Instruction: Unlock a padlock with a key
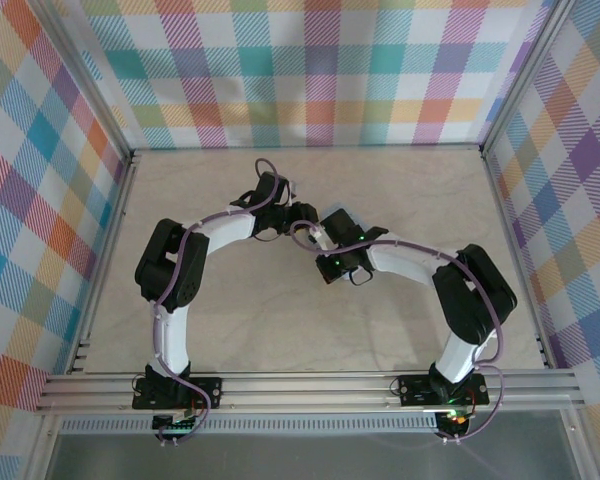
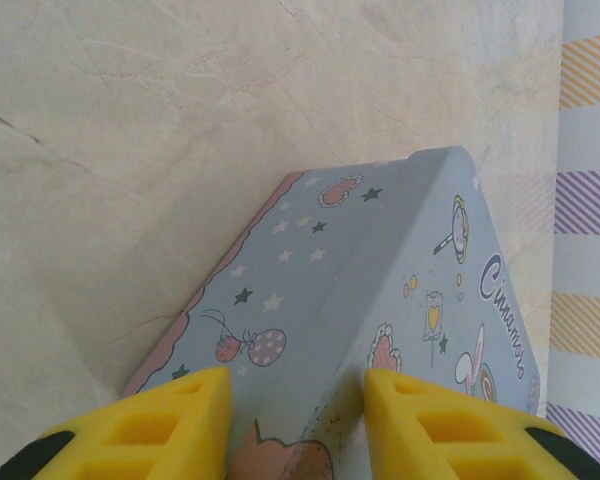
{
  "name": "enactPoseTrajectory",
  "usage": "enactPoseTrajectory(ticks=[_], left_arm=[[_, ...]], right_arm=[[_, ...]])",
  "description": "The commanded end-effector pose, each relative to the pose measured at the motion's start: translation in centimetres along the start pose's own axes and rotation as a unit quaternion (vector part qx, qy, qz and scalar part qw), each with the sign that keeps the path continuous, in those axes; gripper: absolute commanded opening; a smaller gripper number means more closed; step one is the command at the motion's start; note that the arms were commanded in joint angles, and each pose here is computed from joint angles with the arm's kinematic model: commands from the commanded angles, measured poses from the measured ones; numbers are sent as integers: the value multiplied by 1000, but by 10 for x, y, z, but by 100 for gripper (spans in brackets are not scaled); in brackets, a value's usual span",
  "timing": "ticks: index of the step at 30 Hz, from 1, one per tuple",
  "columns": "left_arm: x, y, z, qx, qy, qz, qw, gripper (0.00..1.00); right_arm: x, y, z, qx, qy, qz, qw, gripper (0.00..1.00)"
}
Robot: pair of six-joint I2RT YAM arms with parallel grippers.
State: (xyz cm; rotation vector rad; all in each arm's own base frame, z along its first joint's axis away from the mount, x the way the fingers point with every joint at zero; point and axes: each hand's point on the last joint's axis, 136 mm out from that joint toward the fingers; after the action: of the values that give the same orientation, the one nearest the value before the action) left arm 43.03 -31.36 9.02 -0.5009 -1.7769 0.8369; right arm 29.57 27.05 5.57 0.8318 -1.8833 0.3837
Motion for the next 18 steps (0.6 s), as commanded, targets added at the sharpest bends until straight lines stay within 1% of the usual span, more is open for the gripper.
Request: enactPoseTrajectory(ticks=[1,4,7,9,11,14,17,18], left_arm=[[-6,1,23,13,42,7,999,37],[-9,-2,25,18,49,15,999,34],[-9,-1,26,20,50,14,998,33],[-9,-2,27,20,52,15,998,32],[-9,-1,27,20,51,12,998,32],[-7,1,26,19,47,7,999,32],[-6,4,26,21,46,3,999,31],[-7,7,26,23,45,0,999,30]], right_arm=[[2,5,-16,-46,-23,-17,999,0],[0,12,-22,-47,-55,-38,997,0],[3,12,-36,-34,-92,-37,995,0],[6,13,-47,-16,-105,-36,994,0],[8,11,-53,-5,-111,-28,993,0],[12,15,-56,17,-119,-34,992,0],[11,13,-46,18,-112,-26,993,0],[10,11,-39,15,-105,-22,994,0]])
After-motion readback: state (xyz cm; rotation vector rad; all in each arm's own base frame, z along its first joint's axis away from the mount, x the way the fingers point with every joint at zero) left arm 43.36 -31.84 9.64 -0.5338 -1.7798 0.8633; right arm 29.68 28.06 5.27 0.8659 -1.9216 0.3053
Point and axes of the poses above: each hand's point on the last joint's axis, 136 mm out from that joint toward the fingers, its own x axis back along the fingers, its own y axis along the line the jaws close on, z = x × y, and after that the axes turned 7 degrees about x, right-handed
